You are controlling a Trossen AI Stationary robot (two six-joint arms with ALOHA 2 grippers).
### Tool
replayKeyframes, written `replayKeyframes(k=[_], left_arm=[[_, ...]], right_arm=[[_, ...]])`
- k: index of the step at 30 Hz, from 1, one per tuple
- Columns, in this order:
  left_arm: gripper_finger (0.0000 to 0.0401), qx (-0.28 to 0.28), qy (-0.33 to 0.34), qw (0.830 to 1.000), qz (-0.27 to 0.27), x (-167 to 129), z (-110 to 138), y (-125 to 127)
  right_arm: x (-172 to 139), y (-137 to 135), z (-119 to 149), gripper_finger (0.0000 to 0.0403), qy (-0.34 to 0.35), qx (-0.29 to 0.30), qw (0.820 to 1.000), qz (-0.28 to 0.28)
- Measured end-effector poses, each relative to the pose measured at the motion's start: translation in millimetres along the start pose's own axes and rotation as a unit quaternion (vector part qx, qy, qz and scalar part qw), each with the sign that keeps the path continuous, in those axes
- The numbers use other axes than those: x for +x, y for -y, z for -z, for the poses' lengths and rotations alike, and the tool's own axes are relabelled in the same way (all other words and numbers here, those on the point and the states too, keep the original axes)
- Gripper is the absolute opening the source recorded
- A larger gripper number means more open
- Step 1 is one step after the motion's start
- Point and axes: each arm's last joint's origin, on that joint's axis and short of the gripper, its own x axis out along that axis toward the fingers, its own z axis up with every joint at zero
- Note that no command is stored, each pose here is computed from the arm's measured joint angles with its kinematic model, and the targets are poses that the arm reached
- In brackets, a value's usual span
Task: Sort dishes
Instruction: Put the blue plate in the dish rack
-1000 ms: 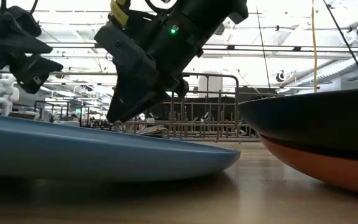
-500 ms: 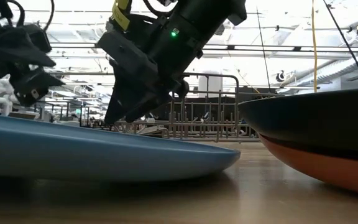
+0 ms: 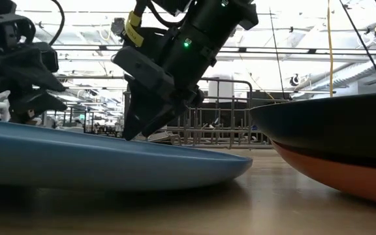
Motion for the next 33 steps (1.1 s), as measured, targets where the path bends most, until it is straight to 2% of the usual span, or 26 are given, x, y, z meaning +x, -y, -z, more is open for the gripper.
replayKeyframes(k=[2,8,13,17,20,26,33], left_arm=[[0.0169,-0.008,-0.009,1.000,-0.002,2,1,0],[0.0169,-0.018,-0.076,0.996,0.043,8,7,6],[0.0169,-0.014,-0.132,0.990,0.040,13,12,6],[0.0171,-0.021,-0.167,0.986,0.016,18,18,2],[0.0182,-0.022,-0.174,0.984,0.012,21,20,1],[0.0215,-0.027,-0.155,0.987,0.042,28,18,7],[0.0228,-0.046,-0.167,0.985,0.010,37,23,3]], right_arm=[[0,0,0,0.0235,0.002,0.001,1.000,0.000],[0,0,0,0.0235,0.002,0.001,1.000,0.001],[0,-1,-2,0.0235,0.009,0.003,1.000,-0.001],[0,-1,-5,0.0235,0.026,0.007,1.000,-0.003],[0,-2,-7,0.0235,0.034,0.007,0.999,-0.006],[0,-2,-6,0.0235,0.033,0.000,0.999,-0.005],[0,-3,-6,0.0235,0.033,-0.002,0.999,-0.006]])
